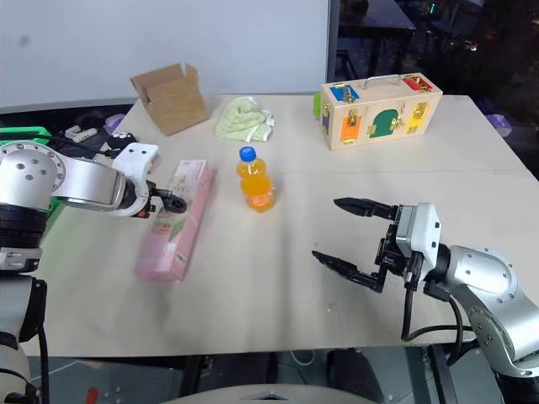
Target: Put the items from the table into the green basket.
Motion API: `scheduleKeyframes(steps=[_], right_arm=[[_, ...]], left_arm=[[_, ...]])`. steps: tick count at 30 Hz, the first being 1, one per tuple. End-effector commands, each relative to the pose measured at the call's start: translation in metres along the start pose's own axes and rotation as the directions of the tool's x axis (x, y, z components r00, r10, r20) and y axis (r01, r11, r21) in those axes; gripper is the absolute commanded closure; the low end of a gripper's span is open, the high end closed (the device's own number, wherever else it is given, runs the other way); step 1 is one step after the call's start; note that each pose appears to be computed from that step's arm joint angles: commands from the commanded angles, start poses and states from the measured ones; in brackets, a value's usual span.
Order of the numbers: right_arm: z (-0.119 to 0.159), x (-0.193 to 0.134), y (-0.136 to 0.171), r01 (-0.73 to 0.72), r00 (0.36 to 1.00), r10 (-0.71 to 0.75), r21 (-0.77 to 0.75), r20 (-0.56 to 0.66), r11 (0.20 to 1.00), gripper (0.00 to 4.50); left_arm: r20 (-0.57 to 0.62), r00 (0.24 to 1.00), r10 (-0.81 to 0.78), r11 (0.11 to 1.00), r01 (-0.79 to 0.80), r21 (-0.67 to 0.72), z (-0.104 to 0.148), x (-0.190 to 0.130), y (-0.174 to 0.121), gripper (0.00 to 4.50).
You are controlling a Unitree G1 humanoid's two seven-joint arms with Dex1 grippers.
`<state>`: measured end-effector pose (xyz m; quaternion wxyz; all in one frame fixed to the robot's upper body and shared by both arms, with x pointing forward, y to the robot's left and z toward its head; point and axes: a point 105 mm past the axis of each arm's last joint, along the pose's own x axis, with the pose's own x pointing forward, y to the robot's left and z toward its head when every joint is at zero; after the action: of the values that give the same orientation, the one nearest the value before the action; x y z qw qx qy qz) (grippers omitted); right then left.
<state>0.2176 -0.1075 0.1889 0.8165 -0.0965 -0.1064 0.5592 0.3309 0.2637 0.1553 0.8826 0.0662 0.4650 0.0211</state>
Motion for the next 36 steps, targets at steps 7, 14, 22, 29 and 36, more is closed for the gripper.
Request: scheduleKeyframes(steps=[7,14,22,29,36], right_arm=[[0.006,0.003,0.004,0.021,1.0,-0.02,-0.042,0.019,0.999,0.0],[0.006,0.003,0.004,0.032,0.999,-0.031,-0.052,0.012,0.998,0.0],[0.004,0.006,0.006,0.032,0.999,-0.032,-0.052,0.009,0.998,0.0],[0.003,0.005,0.006,0.034,0.999,-0.033,-0.055,0.001,0.998,0.0],[0.001,0.006,0.008,0.036,0.999,-0.036,-0.052,0.001,0.998,0.0]], left_arm=[[-0.042,0.997,-0.058,0.998,0.056,-0.042,-0.001,0.019,-0.004,0.16],[-0.054,0.998,-0.042,0.999,0.041,-0.028,-0.004,0.027,0.001,0.16],[-0.047,0.997,-0.066,0.997,0.064,-0.045,-0.009,0.03,0.007,0.16],[0.126,0.991,-0.034,0.999,0.033,0.004,0.019,-0.006,0.022,0.16],[0.088,0.993,-0.082,0.997,0.083,-0.01,0.009,-0.006,0.016,0.16]])
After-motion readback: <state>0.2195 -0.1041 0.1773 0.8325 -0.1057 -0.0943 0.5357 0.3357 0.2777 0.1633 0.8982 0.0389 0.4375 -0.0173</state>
